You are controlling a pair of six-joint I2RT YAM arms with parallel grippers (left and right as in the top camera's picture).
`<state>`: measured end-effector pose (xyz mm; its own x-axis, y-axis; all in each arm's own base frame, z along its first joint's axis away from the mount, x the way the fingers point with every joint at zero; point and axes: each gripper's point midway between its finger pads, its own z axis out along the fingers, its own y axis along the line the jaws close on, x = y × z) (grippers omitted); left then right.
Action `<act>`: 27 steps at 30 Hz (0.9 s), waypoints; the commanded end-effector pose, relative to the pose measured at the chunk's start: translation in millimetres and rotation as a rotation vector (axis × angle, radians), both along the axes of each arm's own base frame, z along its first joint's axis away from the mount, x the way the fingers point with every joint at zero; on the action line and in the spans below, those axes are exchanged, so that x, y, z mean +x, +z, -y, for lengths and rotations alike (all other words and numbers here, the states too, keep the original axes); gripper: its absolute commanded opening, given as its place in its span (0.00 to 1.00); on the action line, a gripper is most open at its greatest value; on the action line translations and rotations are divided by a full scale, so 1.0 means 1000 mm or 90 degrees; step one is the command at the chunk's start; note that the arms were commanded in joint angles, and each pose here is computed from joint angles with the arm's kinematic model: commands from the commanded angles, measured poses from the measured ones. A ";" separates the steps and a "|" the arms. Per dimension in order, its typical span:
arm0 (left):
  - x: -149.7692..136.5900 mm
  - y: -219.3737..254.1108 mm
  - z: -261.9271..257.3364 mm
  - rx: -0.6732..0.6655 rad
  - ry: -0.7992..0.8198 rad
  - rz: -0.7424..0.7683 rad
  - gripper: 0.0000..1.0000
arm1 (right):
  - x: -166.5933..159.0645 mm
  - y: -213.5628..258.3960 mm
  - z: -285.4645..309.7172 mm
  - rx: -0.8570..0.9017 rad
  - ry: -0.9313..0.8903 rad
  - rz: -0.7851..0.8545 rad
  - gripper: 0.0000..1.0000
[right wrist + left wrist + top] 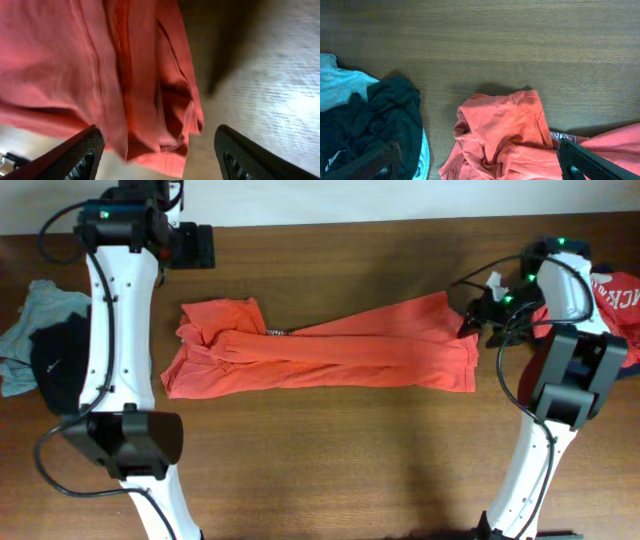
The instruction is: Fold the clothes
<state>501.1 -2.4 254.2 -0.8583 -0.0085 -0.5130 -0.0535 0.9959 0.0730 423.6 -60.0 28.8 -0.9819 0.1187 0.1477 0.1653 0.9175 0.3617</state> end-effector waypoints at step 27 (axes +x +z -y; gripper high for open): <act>-0.004 0.001 0.001 -0.008 0.002 -0.006 0.99 | -0.007 -0.040 -0.052 0.108 0.016 0.029 0.04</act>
